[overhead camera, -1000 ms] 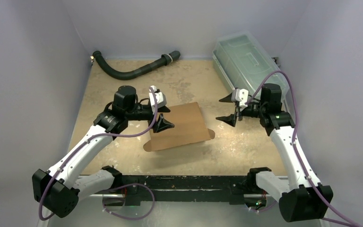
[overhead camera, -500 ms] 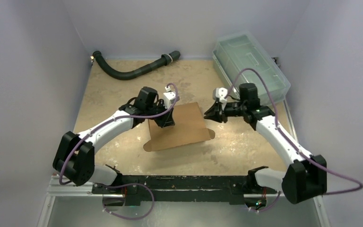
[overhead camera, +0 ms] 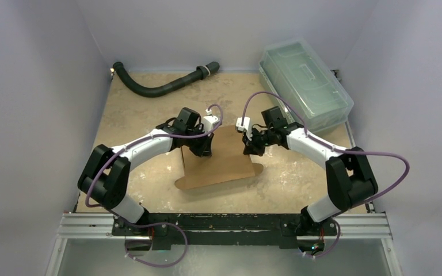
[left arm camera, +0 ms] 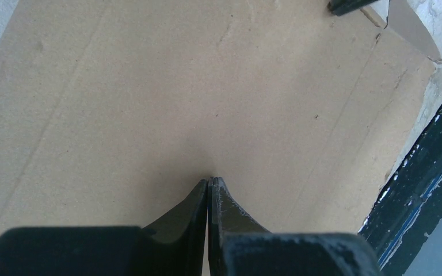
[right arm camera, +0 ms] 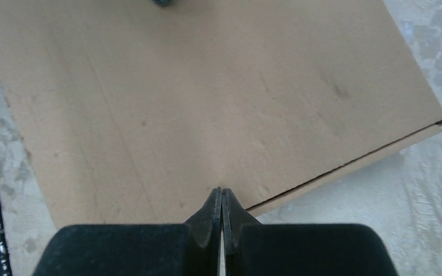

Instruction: Fold the paper box

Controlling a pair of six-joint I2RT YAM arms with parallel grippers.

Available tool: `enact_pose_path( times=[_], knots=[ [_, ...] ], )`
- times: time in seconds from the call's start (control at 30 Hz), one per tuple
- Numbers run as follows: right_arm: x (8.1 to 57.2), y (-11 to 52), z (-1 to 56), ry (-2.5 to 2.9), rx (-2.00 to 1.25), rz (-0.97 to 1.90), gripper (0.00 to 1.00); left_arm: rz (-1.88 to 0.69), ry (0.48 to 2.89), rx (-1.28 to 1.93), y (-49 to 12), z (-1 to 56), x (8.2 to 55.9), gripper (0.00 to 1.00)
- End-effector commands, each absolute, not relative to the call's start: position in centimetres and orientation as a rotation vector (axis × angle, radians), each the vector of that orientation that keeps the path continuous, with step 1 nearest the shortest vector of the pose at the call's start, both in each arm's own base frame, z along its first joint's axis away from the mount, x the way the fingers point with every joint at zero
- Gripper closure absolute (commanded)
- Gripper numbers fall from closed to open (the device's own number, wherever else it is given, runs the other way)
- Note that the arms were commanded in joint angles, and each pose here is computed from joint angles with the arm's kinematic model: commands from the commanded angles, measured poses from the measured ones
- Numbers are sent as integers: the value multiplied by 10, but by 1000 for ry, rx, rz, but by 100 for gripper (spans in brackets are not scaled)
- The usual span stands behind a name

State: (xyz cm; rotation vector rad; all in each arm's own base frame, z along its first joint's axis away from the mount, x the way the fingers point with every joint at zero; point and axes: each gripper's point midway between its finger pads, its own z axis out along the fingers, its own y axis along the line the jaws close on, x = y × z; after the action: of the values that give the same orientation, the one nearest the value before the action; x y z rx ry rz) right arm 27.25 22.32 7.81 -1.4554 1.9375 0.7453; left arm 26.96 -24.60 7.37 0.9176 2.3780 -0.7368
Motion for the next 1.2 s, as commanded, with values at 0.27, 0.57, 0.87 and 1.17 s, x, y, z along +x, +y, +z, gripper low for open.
enact_pose_path(
  times=[0.27, 0.57, 0.87, 1.17],
  knots=[
    [263, 228, 136, 1757, -1578, 796, 90, -717, 2249, 831, -247, 128, 286, 87],
    [239, 227, 160, 1527, -1661, 837, 70, -676, 1932, 226, -189, 207, 291, 32],
    [243, 230, 153, 1537, -1620, 837, 57, -667, 1920, -266, -143, 164, 271, 16],
    [260, 228, 147, 1638, -1530, 780, 57, -556, 2063, -388, -133, 105, 276, 19]
  ],
)
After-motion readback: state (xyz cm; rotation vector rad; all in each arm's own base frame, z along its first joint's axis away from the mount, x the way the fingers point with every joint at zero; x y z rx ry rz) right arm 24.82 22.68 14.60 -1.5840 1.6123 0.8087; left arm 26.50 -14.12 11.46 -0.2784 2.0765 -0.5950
